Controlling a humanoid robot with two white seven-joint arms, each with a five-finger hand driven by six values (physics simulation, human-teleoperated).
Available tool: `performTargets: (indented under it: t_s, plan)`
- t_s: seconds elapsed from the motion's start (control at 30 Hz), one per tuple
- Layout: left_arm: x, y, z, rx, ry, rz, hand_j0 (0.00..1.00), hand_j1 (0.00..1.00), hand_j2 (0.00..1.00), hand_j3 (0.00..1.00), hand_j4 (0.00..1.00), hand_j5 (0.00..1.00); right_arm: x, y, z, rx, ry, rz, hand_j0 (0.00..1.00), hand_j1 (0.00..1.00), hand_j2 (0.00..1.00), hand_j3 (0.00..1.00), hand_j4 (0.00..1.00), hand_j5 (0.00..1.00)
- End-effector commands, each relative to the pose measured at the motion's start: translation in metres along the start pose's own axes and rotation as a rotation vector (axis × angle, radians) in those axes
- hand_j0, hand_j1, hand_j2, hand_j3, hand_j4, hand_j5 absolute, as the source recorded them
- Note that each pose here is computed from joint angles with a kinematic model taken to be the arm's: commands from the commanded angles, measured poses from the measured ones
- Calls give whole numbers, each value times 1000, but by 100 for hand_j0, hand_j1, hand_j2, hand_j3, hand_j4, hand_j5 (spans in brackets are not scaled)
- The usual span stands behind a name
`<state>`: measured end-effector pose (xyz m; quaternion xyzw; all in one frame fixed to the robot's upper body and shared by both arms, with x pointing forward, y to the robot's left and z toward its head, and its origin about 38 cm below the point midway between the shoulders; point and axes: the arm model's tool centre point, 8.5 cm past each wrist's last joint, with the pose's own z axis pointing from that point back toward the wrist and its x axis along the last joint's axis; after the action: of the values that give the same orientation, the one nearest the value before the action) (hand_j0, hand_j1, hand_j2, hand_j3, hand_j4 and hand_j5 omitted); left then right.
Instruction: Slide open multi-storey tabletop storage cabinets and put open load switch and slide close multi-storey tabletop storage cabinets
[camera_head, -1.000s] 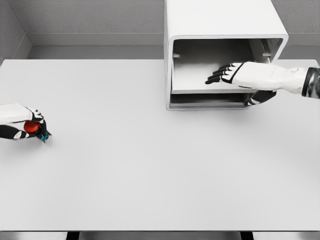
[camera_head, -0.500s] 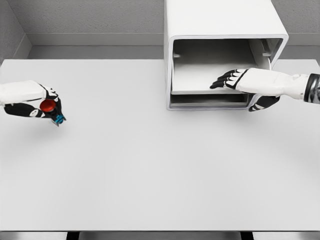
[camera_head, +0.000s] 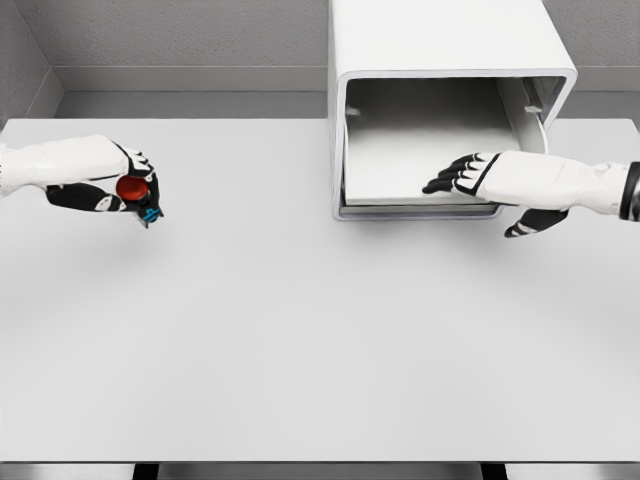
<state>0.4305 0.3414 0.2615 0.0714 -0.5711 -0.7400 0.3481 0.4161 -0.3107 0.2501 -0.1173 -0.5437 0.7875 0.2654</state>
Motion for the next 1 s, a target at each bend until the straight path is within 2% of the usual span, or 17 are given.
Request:
performTargets:
  t_s: [0.0, 0.3, 0.6, 0.67, 0.87, 0.9, 0.97]
  plan:
    - [5, 1, -10, 4, -23, -4, 43, 43, 43, 43, 43, 43, 5, -3, 4, 0, -11, 10, 100, 100, 100, 100, 100, 100]
    - [39, 25, -36, 18, -124, -116, 43, 43, 43, 43, 43, 43, 14, -2, 8, 11, -26, 22, 100, 100, 100, 100, 100, 100]
    - [60, 34, -44, 26, -183, -160, 43, 43, 43, 43, 43, 43, 21, -4, 16, 17, -34, 39, 100, 100, 100, 100, 100, 100]
    - [65, 35, -46, 26, -197, -169, 43, 43, 43, 43, 43, 43, 20, -5, 23, -4, -22, 40, 100, 100, 100, 100, 100, 100]
    - [84, 43, -62, 34, -252, -219, 43, 43, 43, 43, 43, 43, 23, -2, 23, -9, -29, 35, 100, 100, 100, 100, 100, 100]
    - [87, 45, -62, 36, -259, -227, 43, 43, 43, 43, 43, 43, 24, -3, 24, -24, -37, 18, 100, 100, 100, 100, 100, 100]
    - [91, 49, -63, 42, -267, -238, 43, 43, 43, 43, 43, 43, 24, -9, 30, -53, -26, 24, 100, 100, 100, 100, 100, 100]
